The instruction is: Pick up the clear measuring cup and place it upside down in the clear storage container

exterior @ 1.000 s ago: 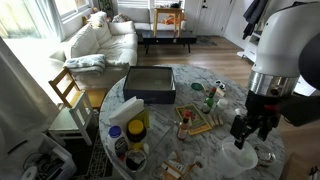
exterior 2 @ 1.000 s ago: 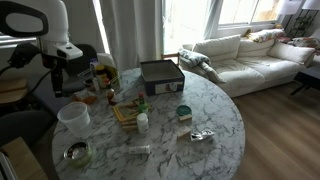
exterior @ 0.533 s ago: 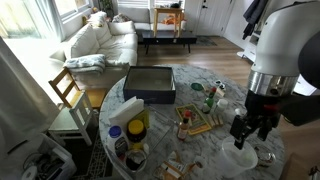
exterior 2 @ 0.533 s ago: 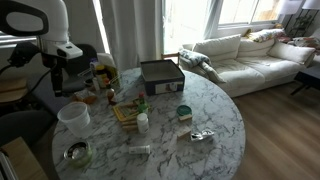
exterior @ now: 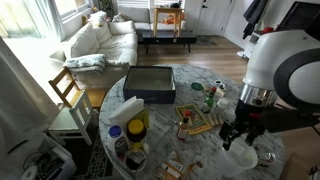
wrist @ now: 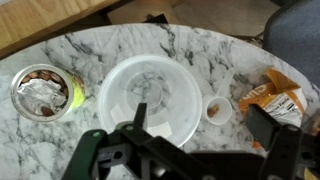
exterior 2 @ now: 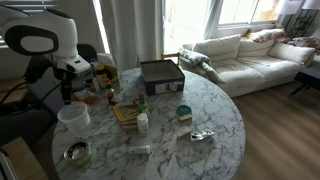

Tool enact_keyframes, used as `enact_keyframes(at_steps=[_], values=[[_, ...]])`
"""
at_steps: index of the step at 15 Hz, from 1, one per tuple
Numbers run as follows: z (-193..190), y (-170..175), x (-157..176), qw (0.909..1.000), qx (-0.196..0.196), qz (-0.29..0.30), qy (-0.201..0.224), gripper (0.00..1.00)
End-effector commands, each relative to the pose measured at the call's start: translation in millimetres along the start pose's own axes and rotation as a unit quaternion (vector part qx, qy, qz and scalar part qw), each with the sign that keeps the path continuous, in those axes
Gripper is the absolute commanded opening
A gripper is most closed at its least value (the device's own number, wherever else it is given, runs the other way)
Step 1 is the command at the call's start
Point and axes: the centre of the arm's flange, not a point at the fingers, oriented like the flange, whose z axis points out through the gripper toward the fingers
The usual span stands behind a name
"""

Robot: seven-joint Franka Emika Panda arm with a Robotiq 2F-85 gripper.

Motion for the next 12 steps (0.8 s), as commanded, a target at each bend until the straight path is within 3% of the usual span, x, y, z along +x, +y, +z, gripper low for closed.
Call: enact_keyframes(at_steps=[1,3,4,12], values=[[27.7,2.3,14.3,0.9990,0.002,0.008,0.045,1.00],[37.5,2.4,19.9,0.9983,0.009,0.013,0.056,0.84],[42.3,2.3,22.4,0.9980,0.012,0.020,0.058,0.65],[54.0,14.1,35.0,0.9929,-0.038,0.087,0.073,0.05]])
